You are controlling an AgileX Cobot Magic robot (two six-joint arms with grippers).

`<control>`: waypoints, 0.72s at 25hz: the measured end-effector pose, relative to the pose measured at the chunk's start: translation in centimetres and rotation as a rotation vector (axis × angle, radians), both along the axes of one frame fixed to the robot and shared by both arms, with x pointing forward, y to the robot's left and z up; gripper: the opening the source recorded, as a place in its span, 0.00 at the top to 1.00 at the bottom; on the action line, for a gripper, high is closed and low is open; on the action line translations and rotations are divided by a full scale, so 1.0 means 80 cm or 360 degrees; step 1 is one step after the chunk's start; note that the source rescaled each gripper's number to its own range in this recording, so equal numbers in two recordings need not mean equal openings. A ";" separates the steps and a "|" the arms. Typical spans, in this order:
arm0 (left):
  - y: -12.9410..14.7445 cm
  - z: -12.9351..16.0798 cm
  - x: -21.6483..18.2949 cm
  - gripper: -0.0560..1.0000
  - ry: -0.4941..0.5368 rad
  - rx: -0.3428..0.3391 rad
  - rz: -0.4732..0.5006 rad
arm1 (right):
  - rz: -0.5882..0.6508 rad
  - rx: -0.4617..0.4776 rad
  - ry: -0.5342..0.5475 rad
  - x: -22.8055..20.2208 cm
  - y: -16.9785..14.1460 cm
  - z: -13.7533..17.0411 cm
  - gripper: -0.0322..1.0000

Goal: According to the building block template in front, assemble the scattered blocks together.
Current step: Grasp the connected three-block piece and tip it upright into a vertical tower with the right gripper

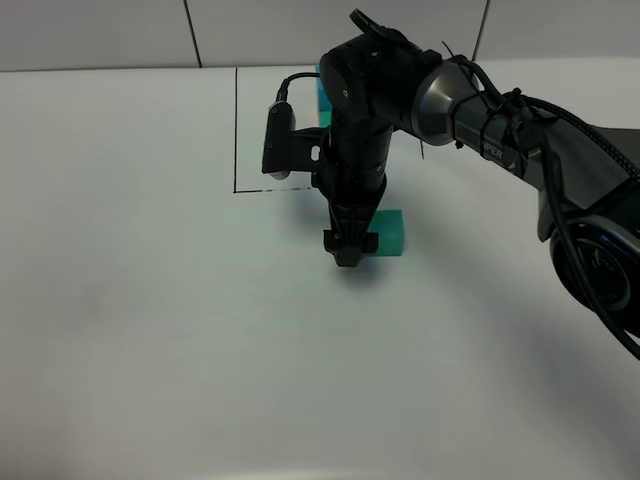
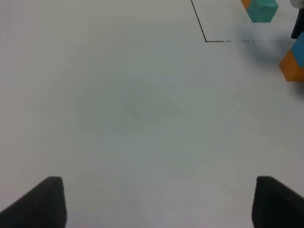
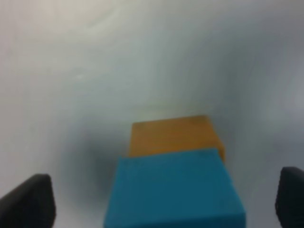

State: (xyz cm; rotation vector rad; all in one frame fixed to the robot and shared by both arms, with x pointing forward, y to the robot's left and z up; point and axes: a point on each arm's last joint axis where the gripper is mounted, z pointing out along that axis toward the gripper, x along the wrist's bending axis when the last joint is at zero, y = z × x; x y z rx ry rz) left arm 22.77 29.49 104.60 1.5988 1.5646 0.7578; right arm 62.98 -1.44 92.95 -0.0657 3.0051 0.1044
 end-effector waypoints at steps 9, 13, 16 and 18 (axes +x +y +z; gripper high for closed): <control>0.000 0.000 0.000 0.01 0.0000 0.0000 0.0000 | 0.0005 -0.0023 0.0021 0.004 0.002 -0.027 0.33; 0.000 0.000 0.000 0.01 0.0000 0.0000 0.0000 | 0.0004 -0.0035 0.0035 0.003 0.001 -0.029 0.75; 0.000 0.000 0.000 0.01 0.0000 0.0000 0.0000 | -0.0024 -0.0061 0.0064 0.001 -0.001 -0.029 0.96; 0.000 0.000 0.000 0.01 0.0000 0.0000 0.0000 | -0.0119 -0.0064 0.0086 0.000 -0.002 -0.029 0.96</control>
